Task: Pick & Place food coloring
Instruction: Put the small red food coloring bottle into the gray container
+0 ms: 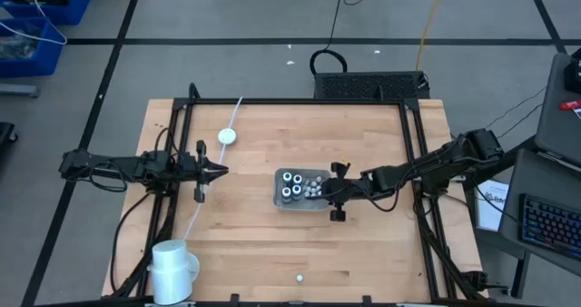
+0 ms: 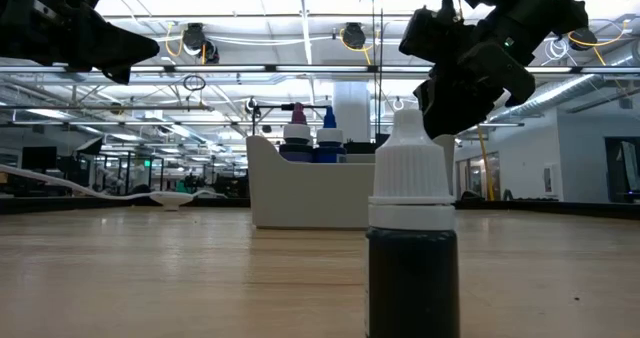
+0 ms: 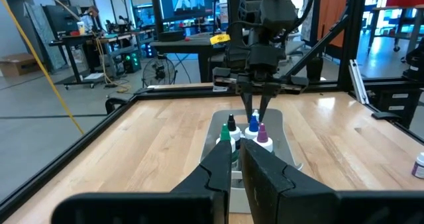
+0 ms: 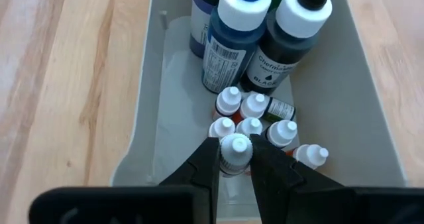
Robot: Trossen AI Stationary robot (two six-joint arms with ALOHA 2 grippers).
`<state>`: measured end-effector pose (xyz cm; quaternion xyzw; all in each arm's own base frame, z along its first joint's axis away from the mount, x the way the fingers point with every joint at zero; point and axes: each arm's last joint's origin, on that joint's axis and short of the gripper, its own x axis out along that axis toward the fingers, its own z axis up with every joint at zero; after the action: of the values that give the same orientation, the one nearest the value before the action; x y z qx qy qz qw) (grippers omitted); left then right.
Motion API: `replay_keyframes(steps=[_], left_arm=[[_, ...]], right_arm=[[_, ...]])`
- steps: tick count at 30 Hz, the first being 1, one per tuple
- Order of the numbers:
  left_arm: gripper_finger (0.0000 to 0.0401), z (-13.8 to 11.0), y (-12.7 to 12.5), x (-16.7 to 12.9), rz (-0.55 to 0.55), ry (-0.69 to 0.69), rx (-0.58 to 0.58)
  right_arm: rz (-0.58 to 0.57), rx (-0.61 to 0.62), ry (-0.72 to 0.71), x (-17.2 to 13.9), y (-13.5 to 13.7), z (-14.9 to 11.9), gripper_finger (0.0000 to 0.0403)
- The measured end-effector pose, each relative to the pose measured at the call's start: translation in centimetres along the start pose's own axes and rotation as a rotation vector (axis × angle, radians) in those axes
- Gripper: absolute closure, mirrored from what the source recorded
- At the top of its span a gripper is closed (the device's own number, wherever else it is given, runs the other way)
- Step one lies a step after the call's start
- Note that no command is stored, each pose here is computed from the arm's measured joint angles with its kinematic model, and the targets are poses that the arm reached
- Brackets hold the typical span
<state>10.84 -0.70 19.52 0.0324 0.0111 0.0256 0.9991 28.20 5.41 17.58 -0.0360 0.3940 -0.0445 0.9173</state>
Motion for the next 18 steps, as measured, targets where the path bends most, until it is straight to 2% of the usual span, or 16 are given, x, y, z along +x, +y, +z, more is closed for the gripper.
replay_keyframes(steps=[9, 13, 18], left_arm=[[0.0359, 0.0, 0.0, 0.0, 0.0, 0.0, 0.004], [0.0359, 0.0, 0.0, 0.0, 0.0, 0.0, 0.004], [0.0359, 0.0, 0.0, 0.0, 0.0, 0.0, 0.004]], right_arm=[[0.007, -0.047, -0.004, 0.01, 0.02, 0.05, 0.0348], [0.063, -0.084, 0.003, 0.17, 0.01, 0.01, 0.0348], [0.058, -0.075, 0.018, 0.69, -0.4, -0.13, 0.0348]])
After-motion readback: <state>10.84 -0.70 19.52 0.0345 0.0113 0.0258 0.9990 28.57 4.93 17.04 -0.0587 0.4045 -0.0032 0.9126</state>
